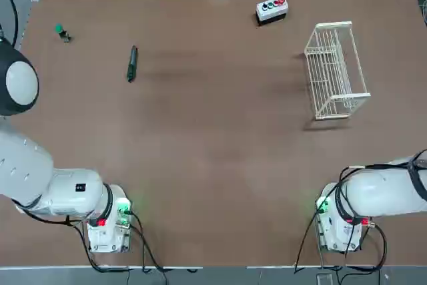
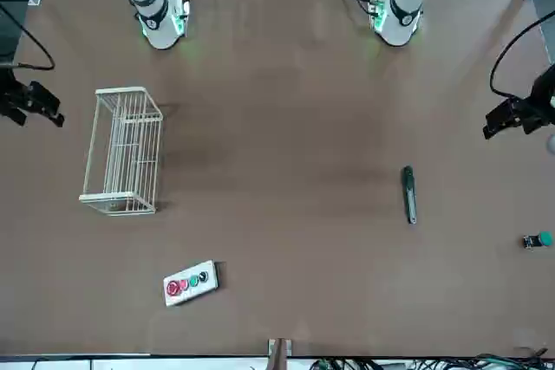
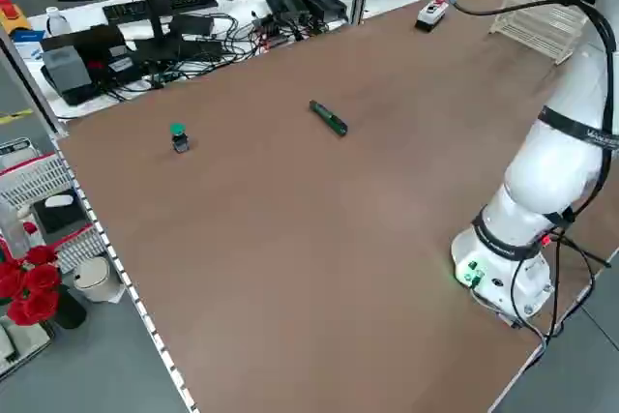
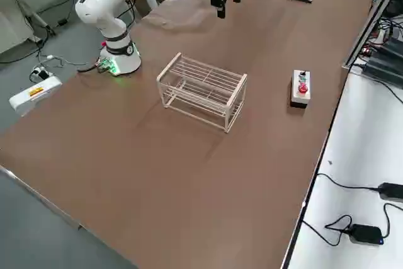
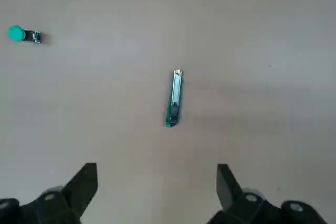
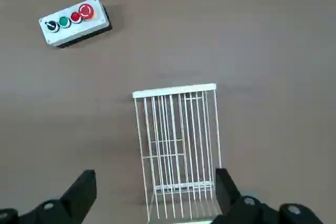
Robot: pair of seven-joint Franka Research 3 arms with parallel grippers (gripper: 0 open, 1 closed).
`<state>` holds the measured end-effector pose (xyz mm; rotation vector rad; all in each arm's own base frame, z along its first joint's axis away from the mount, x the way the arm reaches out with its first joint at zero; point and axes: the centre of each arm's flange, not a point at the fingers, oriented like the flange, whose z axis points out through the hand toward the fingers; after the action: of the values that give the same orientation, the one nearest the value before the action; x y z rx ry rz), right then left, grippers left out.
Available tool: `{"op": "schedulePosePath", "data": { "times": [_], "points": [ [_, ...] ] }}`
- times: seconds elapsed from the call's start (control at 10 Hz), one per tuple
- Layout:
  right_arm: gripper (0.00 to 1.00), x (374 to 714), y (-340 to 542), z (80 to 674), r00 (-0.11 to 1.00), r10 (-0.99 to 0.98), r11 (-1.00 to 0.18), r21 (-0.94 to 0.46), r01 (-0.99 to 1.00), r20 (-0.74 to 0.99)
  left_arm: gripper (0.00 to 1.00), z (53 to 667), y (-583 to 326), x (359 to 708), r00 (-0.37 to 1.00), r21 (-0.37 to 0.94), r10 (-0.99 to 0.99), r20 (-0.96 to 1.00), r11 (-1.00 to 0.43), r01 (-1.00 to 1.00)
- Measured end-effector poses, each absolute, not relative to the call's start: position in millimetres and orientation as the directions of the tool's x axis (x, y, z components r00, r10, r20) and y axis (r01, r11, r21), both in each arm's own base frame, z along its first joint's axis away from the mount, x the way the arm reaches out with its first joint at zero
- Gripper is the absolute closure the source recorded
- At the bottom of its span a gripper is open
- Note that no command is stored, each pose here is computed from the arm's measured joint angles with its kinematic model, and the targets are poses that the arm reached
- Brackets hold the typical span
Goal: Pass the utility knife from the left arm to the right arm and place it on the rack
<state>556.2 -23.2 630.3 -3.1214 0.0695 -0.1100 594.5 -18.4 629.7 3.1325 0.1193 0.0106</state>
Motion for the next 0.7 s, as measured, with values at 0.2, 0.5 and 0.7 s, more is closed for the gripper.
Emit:
{"op": "schedulePosePath", "data": {
  "times": [0.2, 0.5, 0.7],
  "points": [
    [0.00, 556.4, -18.0, 630.3, 0.997, -0.033, -0.999, -0.019, -0.032, 0.070, 0.00, 629.6, -18.4, 594.4, 0.998, 0.007, 0.061, 0.006, -0.998, 0.061],
    [0.00, 554.5, -14.1, 628.3, 0.998, -0.027, -0.999, -0.020, -0.026, 0.050, 0.00, 623.2, -15.3, 595.8, 0.998, 0.006, 0.062, -0.007, -0.998, 0.062],
    [0.00, 553.8, -13.7, 628.2, 0.999, -0.025, -1.000, -0.020, -0.024, 0.044, 0.00, 593.2, -3.2, 606.0, 0.996, 0.003, 0.078, -0.054, -0.997, 0.078]
  ]
}}
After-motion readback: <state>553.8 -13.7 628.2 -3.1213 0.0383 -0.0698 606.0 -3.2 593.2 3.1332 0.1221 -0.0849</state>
